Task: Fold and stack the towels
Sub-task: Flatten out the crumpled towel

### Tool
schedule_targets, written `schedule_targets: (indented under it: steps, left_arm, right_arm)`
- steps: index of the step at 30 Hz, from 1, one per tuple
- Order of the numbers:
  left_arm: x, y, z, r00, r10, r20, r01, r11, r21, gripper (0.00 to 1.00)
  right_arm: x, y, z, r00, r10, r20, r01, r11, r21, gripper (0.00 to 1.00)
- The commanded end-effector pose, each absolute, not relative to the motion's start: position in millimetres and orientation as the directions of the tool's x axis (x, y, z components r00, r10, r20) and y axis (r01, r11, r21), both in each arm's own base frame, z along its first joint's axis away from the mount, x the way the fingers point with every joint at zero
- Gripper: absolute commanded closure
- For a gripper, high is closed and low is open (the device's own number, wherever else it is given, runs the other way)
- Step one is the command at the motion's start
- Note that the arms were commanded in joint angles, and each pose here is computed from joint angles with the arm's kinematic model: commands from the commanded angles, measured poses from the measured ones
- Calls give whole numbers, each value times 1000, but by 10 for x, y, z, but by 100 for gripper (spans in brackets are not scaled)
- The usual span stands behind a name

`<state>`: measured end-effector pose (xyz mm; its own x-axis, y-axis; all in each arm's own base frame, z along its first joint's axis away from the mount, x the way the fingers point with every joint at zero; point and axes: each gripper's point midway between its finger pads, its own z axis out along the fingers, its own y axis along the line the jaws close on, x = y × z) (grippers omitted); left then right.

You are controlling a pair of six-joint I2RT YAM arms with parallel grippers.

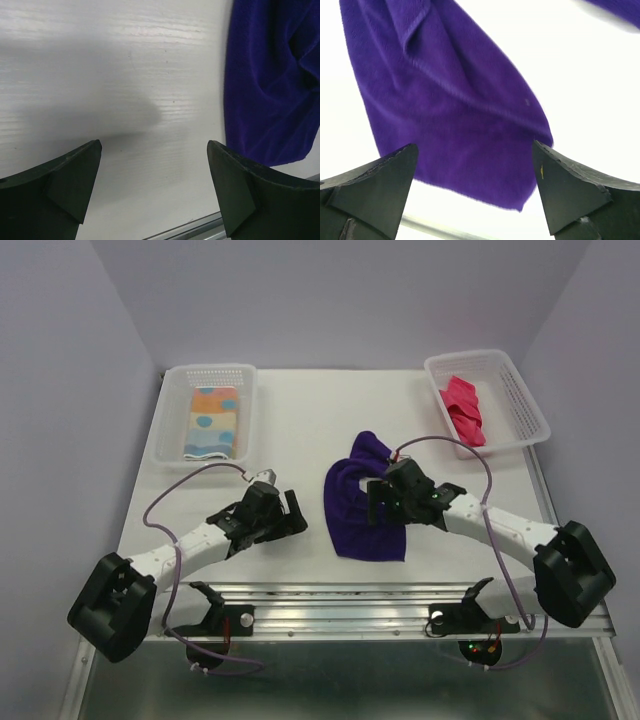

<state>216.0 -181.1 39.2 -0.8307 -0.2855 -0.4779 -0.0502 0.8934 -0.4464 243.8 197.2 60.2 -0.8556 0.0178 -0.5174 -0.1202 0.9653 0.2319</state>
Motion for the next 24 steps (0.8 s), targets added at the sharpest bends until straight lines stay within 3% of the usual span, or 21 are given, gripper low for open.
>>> schedule_targets:
  steps: [1, 10, 16, 19, 24]
  left_arm:
    - [2235, -2046, 660, -810, -249, -531, 58, 867, -495, 1]
    - [2185, -2346, 829, -808, -174, -563, 165, 851, -499, 1]
    - [2134, -2387, 717, -825, -150, -545, 161, 861, -482, 1]
    - [2158, -2471, 756, -814, -148, -561, 184, 851, -491, 1]
    - [2164, -2488, 751, -804, -148, -576, 186, 857, -480, 1]
  right_arm:
    - [2168, 1668, 639, -875, 54, -481, -39, 983, 180, 0]
    - [1580, 1169, 429, -905, 258, -337, 243, 966, 85, 1]
    - [1538, 1195, 381, -880, 326, -345, 286, 944, 162, 29]
    - [1575, 1226, 361, -877, 323, -355, 276, 945, 176, 38]
    - [1715, 1254, 382, -860, 323, -394, 275, 946, 174, 43]
